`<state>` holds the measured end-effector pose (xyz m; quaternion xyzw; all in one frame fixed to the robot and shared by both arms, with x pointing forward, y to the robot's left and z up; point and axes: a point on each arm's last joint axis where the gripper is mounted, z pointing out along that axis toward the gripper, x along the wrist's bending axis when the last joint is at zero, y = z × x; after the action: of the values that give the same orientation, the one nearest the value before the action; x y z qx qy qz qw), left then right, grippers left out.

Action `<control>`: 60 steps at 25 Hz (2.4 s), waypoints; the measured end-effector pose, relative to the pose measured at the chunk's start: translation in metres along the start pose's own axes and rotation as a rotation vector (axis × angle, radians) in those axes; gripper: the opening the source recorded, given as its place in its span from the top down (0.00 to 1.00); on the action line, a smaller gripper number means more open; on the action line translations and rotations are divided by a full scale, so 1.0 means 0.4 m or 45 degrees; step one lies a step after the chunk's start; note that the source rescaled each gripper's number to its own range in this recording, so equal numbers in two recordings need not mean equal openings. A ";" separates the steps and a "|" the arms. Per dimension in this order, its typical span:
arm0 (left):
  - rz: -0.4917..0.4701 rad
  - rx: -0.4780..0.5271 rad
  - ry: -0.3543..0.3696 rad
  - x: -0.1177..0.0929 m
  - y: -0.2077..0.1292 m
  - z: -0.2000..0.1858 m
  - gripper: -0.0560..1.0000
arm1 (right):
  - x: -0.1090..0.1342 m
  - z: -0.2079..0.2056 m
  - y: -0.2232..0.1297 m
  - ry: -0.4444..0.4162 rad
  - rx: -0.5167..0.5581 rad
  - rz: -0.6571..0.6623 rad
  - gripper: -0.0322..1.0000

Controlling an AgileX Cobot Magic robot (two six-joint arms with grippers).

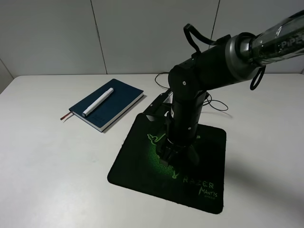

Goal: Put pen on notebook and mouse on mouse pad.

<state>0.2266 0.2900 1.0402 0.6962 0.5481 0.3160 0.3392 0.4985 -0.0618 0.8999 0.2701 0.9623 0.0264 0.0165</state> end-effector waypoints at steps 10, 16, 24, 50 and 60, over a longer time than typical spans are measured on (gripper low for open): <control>0.000 0.000 0.000 0.000 0.000 0.000 0.00 | -0.002 0.001 0.007 -0.011 -0.038 0.001 0.84; 0.000 0.000 0.000 0.000 0.000 0.000 0.00 | -0.002 0.001 0.008 -0.012 -0.044 0.026 0.04; 0.000 0.000 0.000 0.000 0.000 0.000 0.00 | -0.002 0.001 0.005 -0.008 -0.029 0.029 0.00; 0.001 0.000 0.000 0.000 0.000 0.000 0.00 | 0.043 -0.377 -0.146 -0.028 -0.117 0.134 0.00; 0.001 0.000 0.000 0.000 0.000 0.000 0.00 | 0.074 -0.531 -0.251 -0.072 -0.321 0.167 0.00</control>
<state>0.2266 0.2900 1.0402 0.6963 0.5479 0.3161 0.3391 0.4116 -0.1409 1.1054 0.3287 0.9309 0.1404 0.0755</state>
